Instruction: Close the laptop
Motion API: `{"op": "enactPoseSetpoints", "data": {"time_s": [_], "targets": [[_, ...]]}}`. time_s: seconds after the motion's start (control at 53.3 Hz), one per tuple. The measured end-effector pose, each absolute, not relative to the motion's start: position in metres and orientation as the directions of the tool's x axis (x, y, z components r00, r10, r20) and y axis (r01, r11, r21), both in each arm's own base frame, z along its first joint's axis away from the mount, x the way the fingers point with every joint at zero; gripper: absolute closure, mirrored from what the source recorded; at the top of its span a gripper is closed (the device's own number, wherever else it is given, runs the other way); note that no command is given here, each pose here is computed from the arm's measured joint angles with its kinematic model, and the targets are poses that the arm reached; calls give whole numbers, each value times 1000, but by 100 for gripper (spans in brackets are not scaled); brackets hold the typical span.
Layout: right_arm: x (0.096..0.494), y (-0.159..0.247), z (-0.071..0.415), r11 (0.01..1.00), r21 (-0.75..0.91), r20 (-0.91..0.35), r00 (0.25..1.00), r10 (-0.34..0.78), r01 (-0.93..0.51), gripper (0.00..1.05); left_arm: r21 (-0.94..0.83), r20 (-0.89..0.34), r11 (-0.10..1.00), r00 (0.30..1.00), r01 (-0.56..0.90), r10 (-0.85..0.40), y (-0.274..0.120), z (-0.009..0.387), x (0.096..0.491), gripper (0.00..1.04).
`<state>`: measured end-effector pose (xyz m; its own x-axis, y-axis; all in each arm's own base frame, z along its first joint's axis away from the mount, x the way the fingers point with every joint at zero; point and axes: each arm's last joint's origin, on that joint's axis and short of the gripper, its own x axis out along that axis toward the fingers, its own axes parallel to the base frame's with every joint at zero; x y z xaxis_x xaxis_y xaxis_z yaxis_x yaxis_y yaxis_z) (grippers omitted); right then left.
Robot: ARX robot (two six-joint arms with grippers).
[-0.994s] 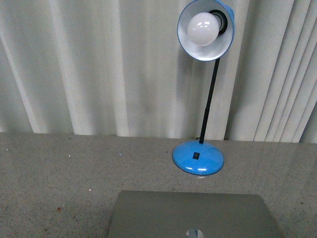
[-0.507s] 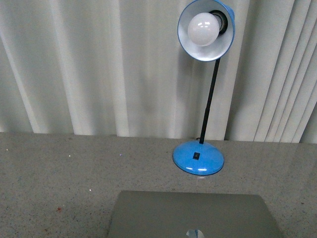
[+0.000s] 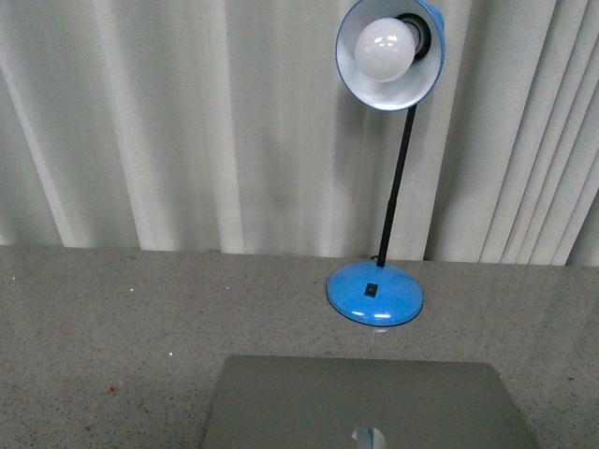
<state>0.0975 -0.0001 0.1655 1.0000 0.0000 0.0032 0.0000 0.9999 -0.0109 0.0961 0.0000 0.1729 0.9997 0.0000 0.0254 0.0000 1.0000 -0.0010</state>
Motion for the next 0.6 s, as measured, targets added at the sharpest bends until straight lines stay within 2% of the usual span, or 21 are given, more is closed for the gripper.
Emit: {"op": "enactPoseSetpoints", "data": {"time_s": [0.075, 0.6], "targets": [[98, 0, 166, 1000, -11, 3, 1000, 0, 0, 8, -2, 25, 1000, 1000, 0, 0, 0, 173, 96, 8], [98, 0, 166, 1000, -11, 3, 1000, 0, 0, 7, -1, 25, 1000, 1000, 0, 0, 0, 173, 96, 7]]}}
